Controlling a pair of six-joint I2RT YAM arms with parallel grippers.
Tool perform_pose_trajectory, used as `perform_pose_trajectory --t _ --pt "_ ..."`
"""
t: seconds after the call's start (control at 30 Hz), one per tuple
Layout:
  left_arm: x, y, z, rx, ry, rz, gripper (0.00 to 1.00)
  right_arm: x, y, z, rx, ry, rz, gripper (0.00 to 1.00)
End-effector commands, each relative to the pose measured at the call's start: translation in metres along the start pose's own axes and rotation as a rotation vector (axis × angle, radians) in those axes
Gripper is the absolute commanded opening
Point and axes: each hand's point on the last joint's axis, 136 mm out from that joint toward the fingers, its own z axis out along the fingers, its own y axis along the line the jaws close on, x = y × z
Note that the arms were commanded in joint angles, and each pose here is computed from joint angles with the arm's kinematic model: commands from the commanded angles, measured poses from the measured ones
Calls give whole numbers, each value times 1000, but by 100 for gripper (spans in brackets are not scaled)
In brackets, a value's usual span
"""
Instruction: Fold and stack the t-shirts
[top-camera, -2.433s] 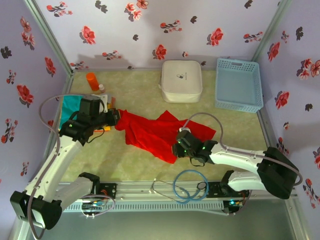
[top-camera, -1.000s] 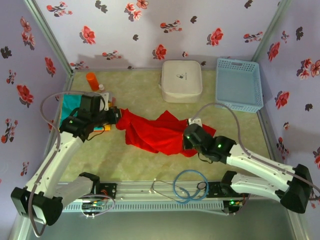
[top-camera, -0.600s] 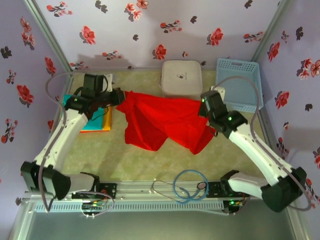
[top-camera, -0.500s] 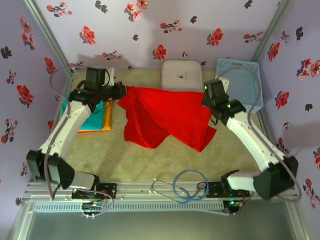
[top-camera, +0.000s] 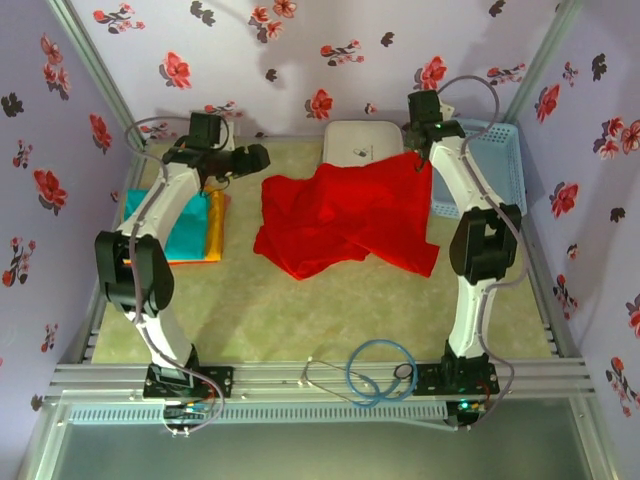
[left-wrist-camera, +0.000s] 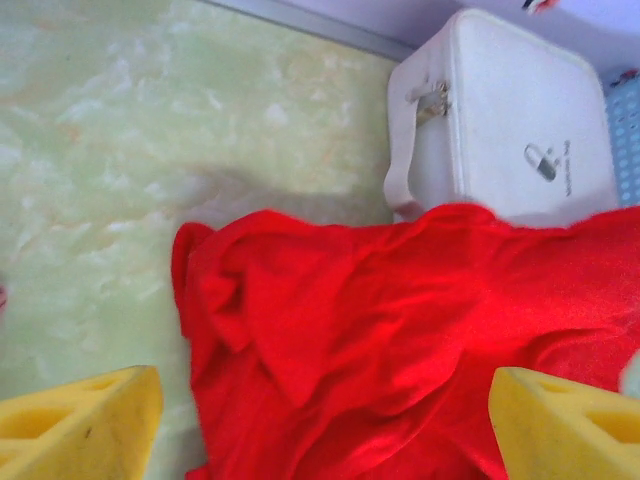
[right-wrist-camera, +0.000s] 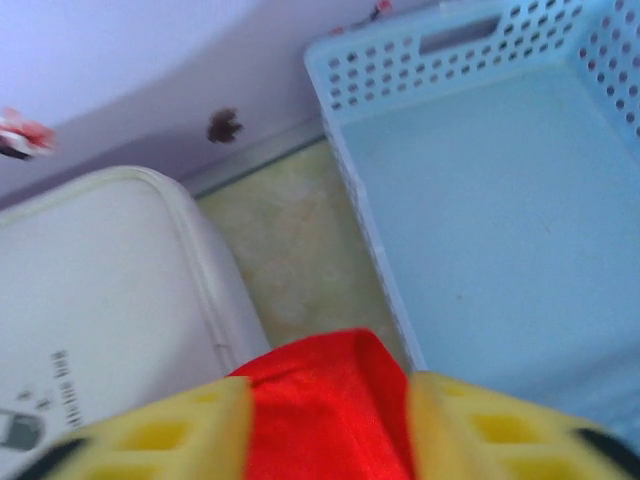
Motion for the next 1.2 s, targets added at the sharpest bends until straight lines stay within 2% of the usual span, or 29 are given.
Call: perform_pose_trajectory --t 0.0,0.07,0.23,0.33,0.53,0.7,0.87,1.03,1.17 --pt "21 8 -33 -43 13 17 86 6 -3 -9 -4 59 -31 86" --pt "41 16 -41 -61 38 0 86 14 1 -14 -49 87 -30 99" --pt "97 32 -61 -85 90 -84 79 36 0 -49 -130 76 -19 99" --pt "130 40 -71 -88 108 -127 75 66 -1 -75 -202 116 -15 99" --pt "182 62 -72 -102 114 -207 70 151 -29 -113 -225 202 -12 99" --pt "191 66 -54 -77 123 -276 60 219 -63 -138 -219 248 -10 98" --pt "194 66 -26 -42 170 -313 52 267 -92 -151 -233 298 44 96" --pt "194 68 2 -23 178 -357 51 297 -110 -162 -271 302 91 95" --pt "192 71 18 -24 172 -386 50 303 -124 -168 -261 291 96 95"
